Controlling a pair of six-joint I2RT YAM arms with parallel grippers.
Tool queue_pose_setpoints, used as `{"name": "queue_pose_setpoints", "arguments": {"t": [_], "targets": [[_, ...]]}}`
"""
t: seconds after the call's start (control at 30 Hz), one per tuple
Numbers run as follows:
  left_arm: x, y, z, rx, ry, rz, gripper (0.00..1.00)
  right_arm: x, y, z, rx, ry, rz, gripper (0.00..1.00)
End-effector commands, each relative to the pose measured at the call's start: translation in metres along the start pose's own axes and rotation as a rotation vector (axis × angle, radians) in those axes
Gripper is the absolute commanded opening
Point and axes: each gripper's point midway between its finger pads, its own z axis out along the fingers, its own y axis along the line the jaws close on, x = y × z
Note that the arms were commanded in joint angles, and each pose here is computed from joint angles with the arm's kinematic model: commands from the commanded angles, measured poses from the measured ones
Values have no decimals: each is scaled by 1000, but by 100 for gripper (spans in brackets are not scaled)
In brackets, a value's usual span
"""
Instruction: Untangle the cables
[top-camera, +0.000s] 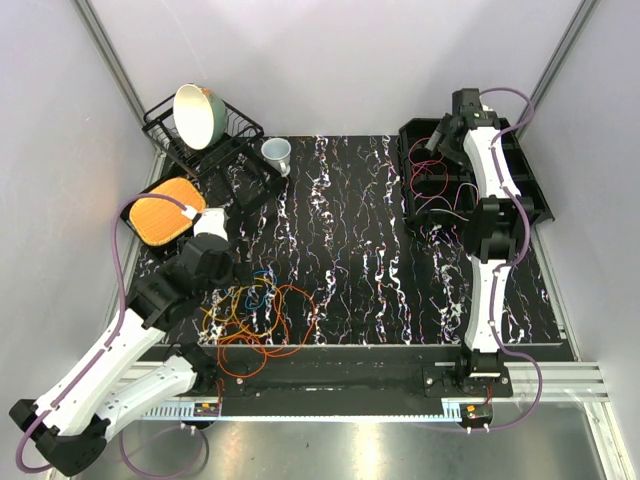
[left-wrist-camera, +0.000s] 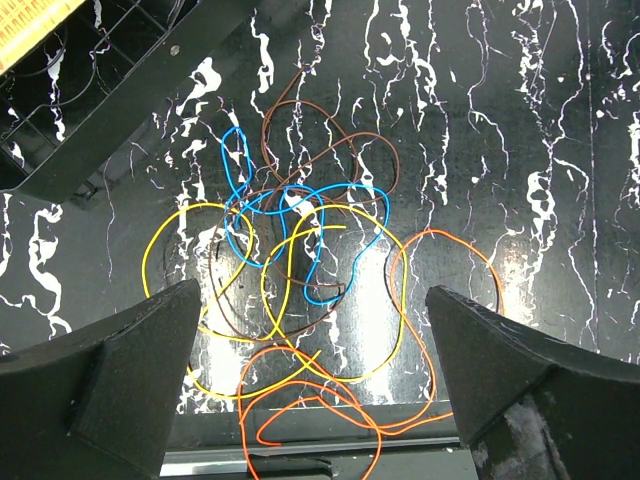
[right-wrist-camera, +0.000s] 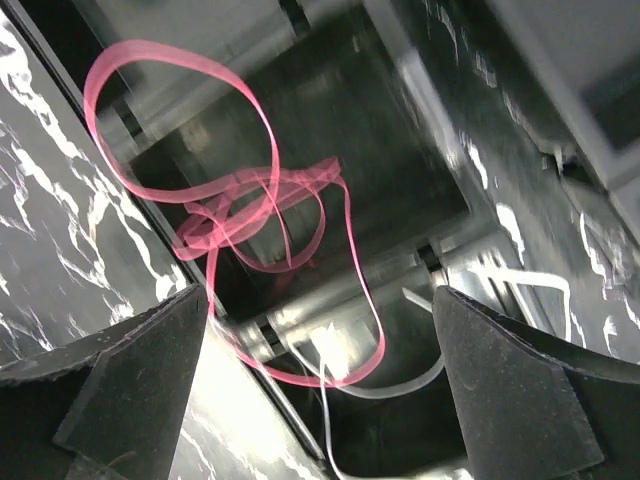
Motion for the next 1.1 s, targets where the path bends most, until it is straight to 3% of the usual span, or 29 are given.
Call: {"name": "queue_pose_setpoints", "arguments": {"t": [0.0,0.07,0.1,0.13,0.23,0.33,0.6,0.93,1.07], "targets": [[-9,-3,3,2,-34,-16,99,-36,15,-83,-145,-113,70,100],[-9,-2,3,-1,-34,-17,99,-7,31,-85,-254,-17,81,100],[-9,-3,4,-2,-33,-16,99,-17,50,-109,-374,-72,57,100],[-9,-3,4,-1,-31,-15,99,2,72,-122,-444,-47,11,100],[-8,-3,6,-4,-22,-11,99,36,82,-139,-446,-62,-66,100],[-7,-3,7,-11,-16,-9,99,65,108,-173,-555,-53,-110,100],[-4,-2,11,-36,7,0,99,216,167,-229,-840,163,-206,94],[-4,-1,12,-43,10,0,98,388,215,-271,-981,459,-261,85],[-4,-1,11,-39,6,-3,99,434,230,-273,-991,562,-195,84]]}}
